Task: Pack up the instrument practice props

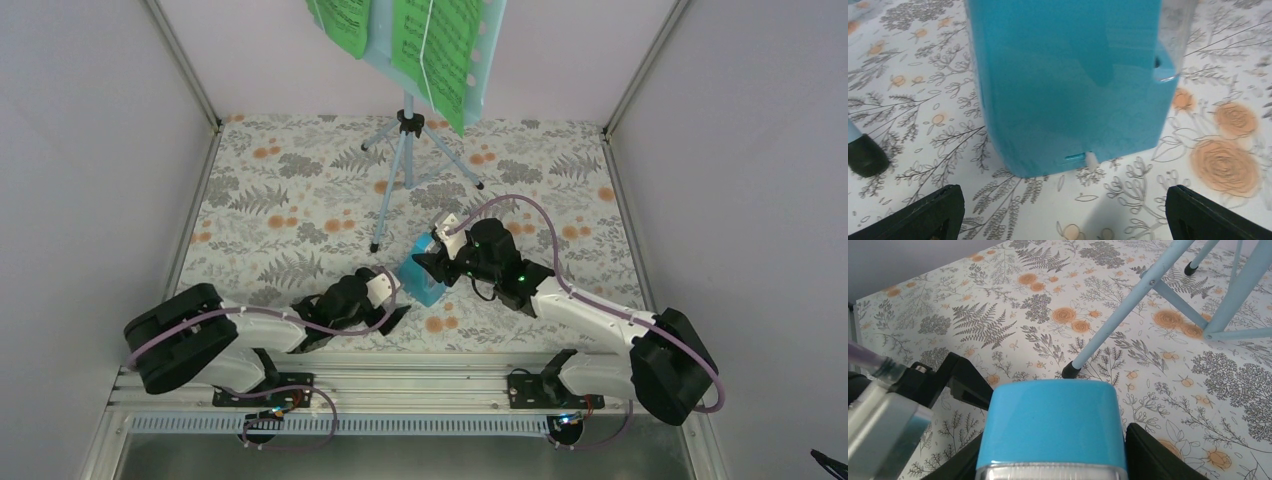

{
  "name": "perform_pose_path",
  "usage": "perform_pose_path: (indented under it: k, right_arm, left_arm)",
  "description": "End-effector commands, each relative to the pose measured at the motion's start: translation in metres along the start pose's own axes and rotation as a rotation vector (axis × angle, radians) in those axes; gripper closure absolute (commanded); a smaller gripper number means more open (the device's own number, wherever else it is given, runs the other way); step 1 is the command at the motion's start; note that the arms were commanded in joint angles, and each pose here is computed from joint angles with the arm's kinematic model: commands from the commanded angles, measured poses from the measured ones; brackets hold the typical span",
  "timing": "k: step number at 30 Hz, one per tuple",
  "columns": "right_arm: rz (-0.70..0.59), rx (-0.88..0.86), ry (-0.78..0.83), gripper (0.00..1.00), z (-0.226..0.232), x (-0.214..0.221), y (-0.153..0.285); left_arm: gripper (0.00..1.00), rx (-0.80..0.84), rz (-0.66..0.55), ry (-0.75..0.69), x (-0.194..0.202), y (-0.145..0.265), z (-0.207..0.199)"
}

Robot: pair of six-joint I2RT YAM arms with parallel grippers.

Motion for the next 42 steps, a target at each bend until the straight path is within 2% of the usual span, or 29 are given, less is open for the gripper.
perform_pose_path:
  k: [1,5,11,22,29,42]
  right_arm:
    - [-0.039,-0.033,0.017,0.47,0.006,-0.006,0.006]
    - [-0.041,-0.032,0.018,0.47,0.007,-0.006,0.006]
    - [-0.046,-0.026,0.02,0.46,0.006,-0.007,0.008]
    - [-0.044,-0.032,0.019,0.46,0.007,-0.005,0.007]
    - [-0.043,-0.036,0.016,0.46,0.007,-0.005,0.007]
    - [-0.043,-0.04,0.015,0.46,0.008,-0.005,0.006]
  left_arm:
    - [0.0,-0.082,-0.104,-0.042,-0.016,-0.003,0.008]
    - [0.0,-0.088,-0.101,-0.067,-0.014,-0.01,0.008]
    - [0.08,-0.041,-0.086,-0.115,-0.012,-0.02,0.002]
    - [0.07,-0.044,-0.086,-0.137,-0.011,-0.027,0.002]
    - [0.1,-0.044,-0.088,-0.154,-0.013,-0.03,0.002]
    - [0.32,-0.05,-0.078,-0.159,-0.011,-0.032,0.002]
Point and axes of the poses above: each gripper's point midway between its finger pads, its own y axis back along the fingers, its own z axis along the line the jaws close on, x = y × z, the point moved 4 cm from there along y, back along the fingers, and after that the axes turned 8 degrees about y, right-handed, at the moved point
